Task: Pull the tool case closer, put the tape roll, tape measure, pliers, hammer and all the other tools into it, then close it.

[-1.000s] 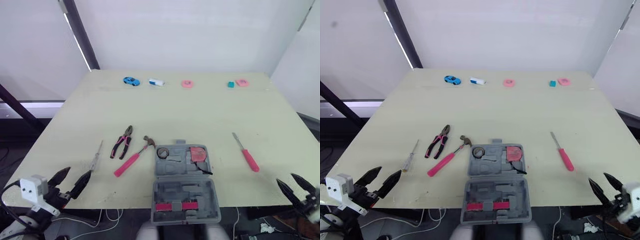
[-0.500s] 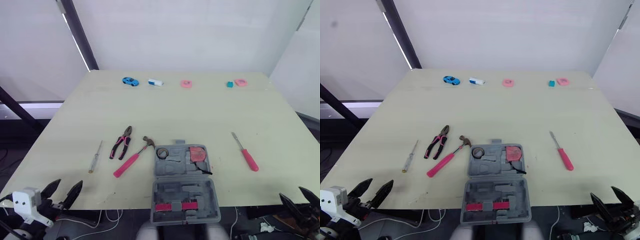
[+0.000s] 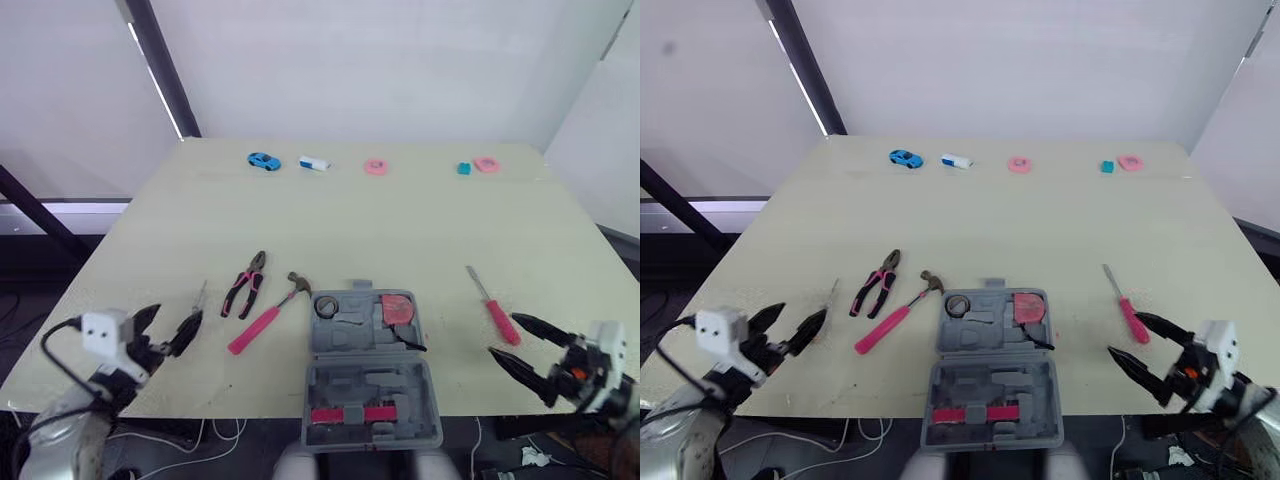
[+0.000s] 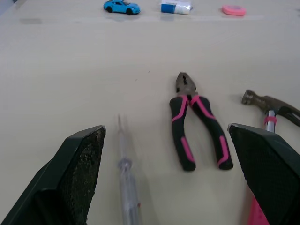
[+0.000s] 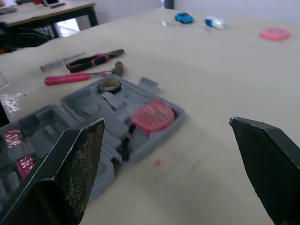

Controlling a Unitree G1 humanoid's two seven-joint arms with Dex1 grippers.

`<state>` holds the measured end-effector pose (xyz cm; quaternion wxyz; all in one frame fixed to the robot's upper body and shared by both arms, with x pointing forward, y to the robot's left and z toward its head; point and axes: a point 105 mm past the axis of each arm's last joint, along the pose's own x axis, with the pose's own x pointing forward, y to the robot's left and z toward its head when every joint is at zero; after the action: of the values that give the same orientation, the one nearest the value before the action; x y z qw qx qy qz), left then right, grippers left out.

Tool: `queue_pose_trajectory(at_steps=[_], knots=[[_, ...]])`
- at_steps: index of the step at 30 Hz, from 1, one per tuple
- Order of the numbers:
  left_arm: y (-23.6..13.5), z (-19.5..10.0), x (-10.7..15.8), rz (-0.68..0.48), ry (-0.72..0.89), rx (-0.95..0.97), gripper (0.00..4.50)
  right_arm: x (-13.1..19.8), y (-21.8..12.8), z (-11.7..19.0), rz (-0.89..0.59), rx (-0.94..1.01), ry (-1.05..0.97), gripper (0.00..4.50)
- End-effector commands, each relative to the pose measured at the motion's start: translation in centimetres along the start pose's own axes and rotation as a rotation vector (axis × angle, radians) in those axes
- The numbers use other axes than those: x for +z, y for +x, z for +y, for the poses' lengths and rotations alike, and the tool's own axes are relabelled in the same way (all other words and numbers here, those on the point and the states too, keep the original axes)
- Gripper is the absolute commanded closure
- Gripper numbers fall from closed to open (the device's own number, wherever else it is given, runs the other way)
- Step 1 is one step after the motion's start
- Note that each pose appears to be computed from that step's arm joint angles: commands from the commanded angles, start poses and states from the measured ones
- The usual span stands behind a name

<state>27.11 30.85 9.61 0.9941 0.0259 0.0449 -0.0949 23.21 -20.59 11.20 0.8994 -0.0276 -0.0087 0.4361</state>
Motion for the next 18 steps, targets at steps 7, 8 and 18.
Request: queue_pose_trajectory(at_steps=[7, 8, 18], knots=[[4.6, -1.2, 1.3, 0.119, 0.079, 0.006, 0.0, 4.6, 5.6, 2.0, -0.051, 0.219, -0.119, 0.02], [5.1, -1.4, 1.4, 0.126, 0.08, 0.004, 0.0, 4.9, 5.9, 2.2, -0.052, 0.234, -0.126, 0.02], [9.5, -2.1, 0.4, 0.308, 0.033, 0.031, 0.0, 6.3, 8.2, 3.9, -0.085, 0.321, -0.155, 0.02]])
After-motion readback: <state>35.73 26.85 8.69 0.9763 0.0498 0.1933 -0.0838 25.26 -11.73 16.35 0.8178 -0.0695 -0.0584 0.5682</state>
